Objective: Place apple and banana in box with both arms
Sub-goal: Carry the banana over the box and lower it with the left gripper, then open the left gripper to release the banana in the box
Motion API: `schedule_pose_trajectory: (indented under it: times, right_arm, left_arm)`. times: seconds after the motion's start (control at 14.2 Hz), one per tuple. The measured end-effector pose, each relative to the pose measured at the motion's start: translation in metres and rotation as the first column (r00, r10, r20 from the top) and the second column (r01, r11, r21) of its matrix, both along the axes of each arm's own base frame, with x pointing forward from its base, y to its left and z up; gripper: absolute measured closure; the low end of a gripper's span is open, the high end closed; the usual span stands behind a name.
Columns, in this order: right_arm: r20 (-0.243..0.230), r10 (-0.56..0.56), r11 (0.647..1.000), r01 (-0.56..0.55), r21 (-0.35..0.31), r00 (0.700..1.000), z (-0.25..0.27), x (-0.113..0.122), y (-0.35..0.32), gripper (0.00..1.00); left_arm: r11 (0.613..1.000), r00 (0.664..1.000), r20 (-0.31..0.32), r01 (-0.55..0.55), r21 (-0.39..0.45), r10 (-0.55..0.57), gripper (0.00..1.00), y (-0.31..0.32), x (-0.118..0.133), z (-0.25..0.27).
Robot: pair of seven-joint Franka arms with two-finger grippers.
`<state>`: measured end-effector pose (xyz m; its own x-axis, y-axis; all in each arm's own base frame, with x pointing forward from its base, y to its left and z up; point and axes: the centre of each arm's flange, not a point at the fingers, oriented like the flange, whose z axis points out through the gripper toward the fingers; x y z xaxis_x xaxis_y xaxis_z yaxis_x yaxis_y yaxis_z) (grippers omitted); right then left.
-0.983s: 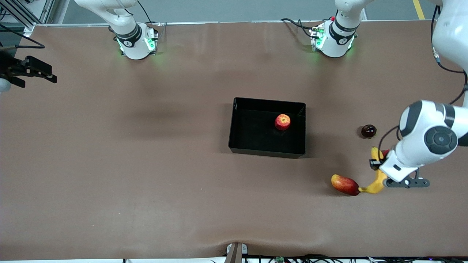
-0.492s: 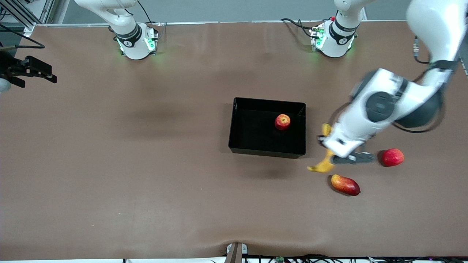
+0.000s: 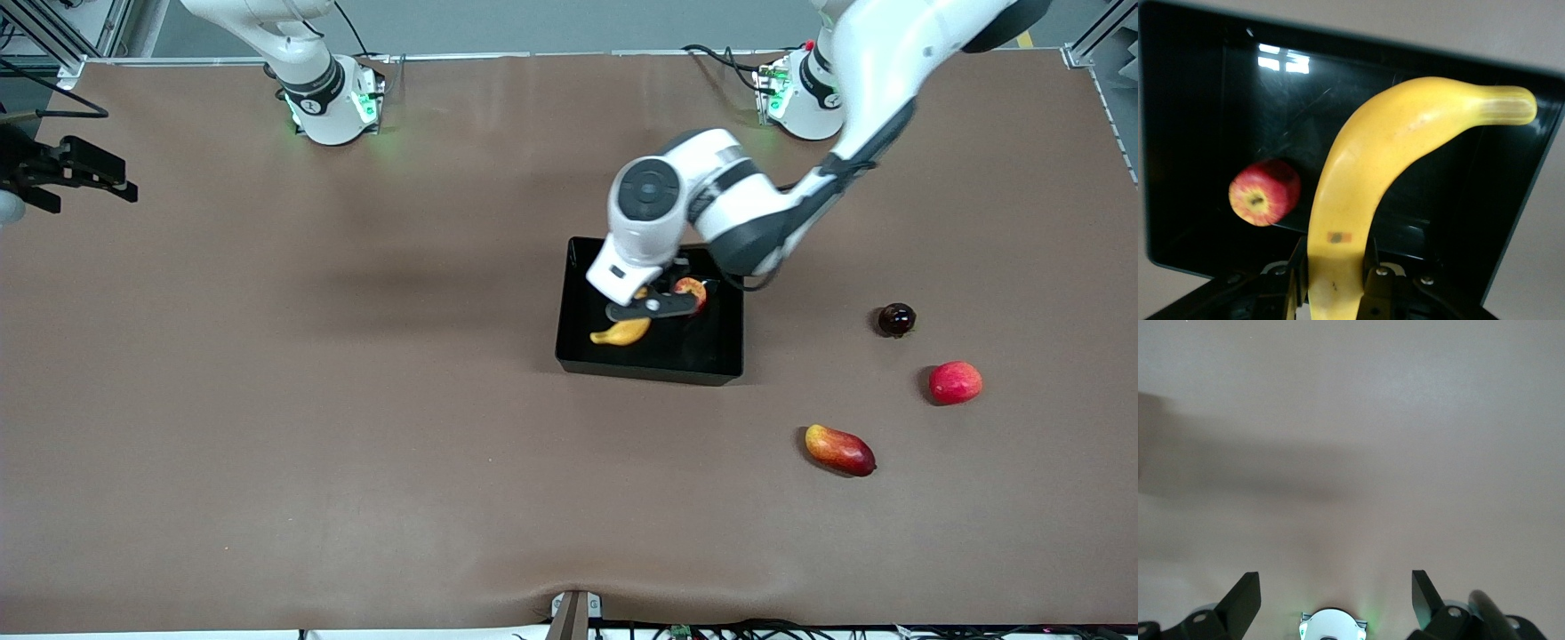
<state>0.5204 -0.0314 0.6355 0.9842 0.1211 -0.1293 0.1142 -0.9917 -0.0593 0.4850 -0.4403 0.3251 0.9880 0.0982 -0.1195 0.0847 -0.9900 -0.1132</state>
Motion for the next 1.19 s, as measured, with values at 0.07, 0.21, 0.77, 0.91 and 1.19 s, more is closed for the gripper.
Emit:
schedule_pose_trajectory:
  times: [0.07, 0.21, 0.77, 0.91, 1.19]
  right_arm:
    - [0.000, 0.000, 1.000, 0.000, 0.000, 1.000, 0.000, 0.000, 0.000, 0.00]
    - [0.000, 0.000, 1.000, 0.000, 0.000, 1.000, 0.000, 0.000, 0.000, 0.00]
    - [-0.002, -0.001, 1.000, 0.001, 0.000, 1.000, 0.000, 0.000, 0.000, 0.00]
    - [-0.006, -0.001, 1.000, 0.001, 0.000, 1.000, 0.000, -0.001, 0.000, 0.00]
    - [-0.006, -0.001, 1.000, 0.001, 0.000, 1.000, 0.000, -0.001, 0.000, 0.00]
  left_arm:
    - [1.000, 1.000, -0.008, 0.005, 0.016, -0.005, 0.66, -0.005, -0.005, -0.011]
    - [0.999, 0.999, -0.033, 0.008, 0.041, -0.006, 0.66, -0.009, -0.010, -0.034]
    - [0.998, 0.998, -0.020, -0.059, 0.035, 0.059, 0.66, -0.015, -0.003, -0.106]
    - [0.996, 0.998, -0.003, -0.059, 0.059, 0.059, 0.59, -0.022, -0.010, -0.116]
    - [0.995, 0.994, 0.048, -0.096, 0.039, 0.094, 0.21, -0.018, 0.013, -0.093]
